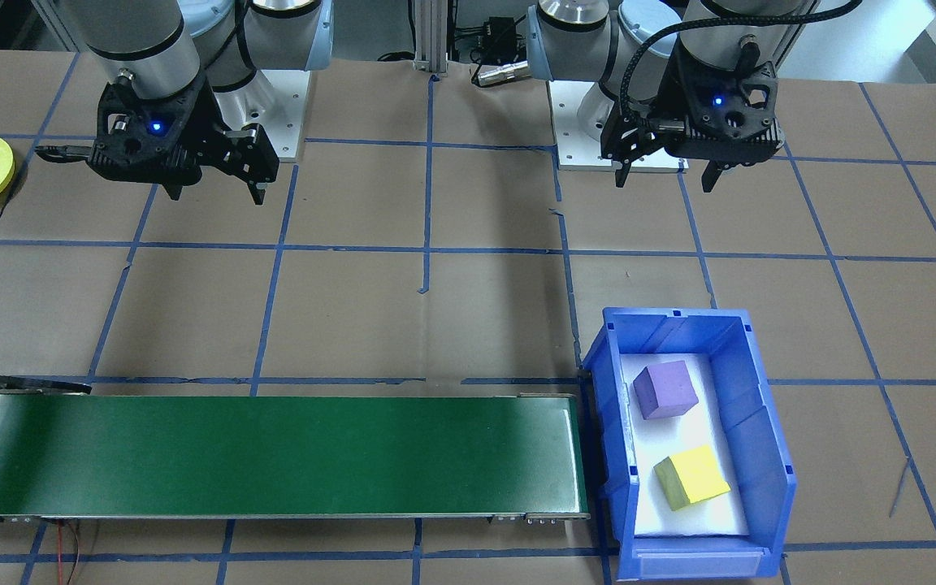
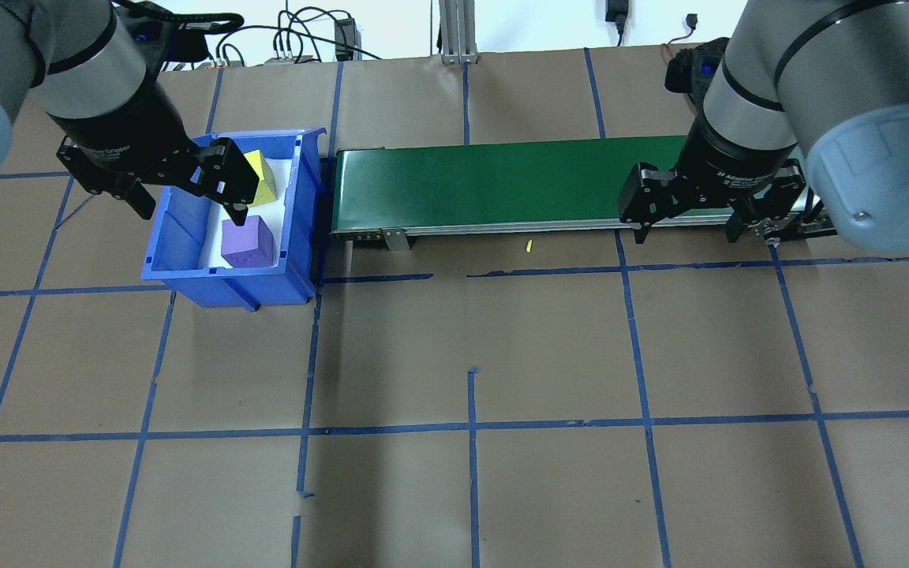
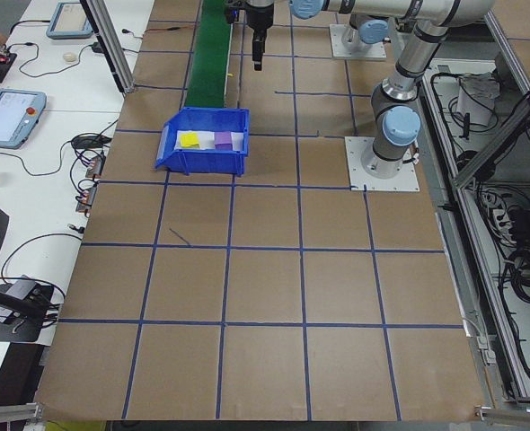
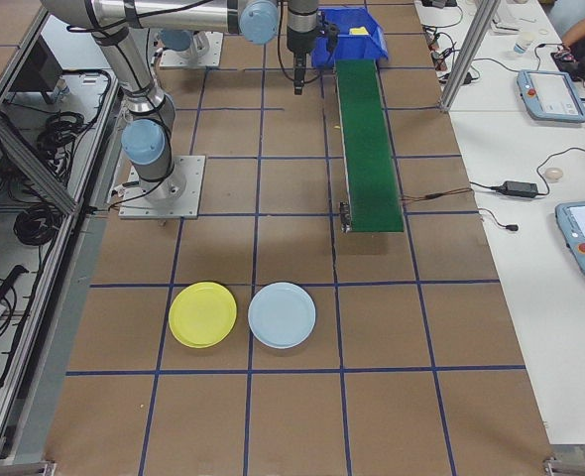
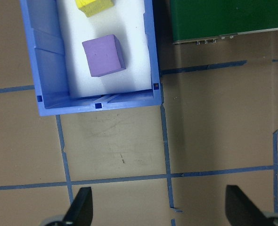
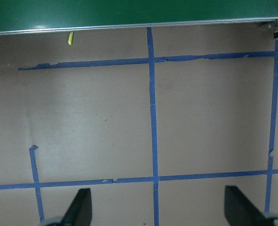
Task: Move block left to right into plate
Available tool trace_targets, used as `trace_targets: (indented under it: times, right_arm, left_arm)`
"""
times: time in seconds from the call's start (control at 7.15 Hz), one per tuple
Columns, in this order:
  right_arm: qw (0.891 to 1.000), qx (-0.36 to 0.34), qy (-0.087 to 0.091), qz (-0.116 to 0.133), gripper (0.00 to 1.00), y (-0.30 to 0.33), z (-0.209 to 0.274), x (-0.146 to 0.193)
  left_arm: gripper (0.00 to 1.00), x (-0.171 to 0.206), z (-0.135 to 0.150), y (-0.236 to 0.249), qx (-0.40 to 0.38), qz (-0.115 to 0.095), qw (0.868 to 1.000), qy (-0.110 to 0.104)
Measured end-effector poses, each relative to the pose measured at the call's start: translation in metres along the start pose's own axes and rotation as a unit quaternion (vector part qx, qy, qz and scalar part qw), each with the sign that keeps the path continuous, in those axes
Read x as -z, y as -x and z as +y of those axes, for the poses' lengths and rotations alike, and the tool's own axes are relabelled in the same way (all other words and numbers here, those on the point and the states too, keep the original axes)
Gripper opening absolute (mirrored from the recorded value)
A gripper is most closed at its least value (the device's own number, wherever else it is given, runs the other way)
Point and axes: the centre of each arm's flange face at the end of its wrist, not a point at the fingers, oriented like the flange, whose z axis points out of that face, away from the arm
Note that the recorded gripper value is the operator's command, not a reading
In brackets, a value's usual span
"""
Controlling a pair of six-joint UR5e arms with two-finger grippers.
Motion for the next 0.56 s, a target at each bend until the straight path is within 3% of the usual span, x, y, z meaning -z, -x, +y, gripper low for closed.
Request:
trace_targets:
  times: [0.56]
  right_arm:
    - [1.0,0.009,0.0,-0.005,1.0,-0.004,-0.002,0.0]
  left_arm:
    - [1.0,-0.023,-0.008,0.011,-0.001,0.001,1.0,0.019]
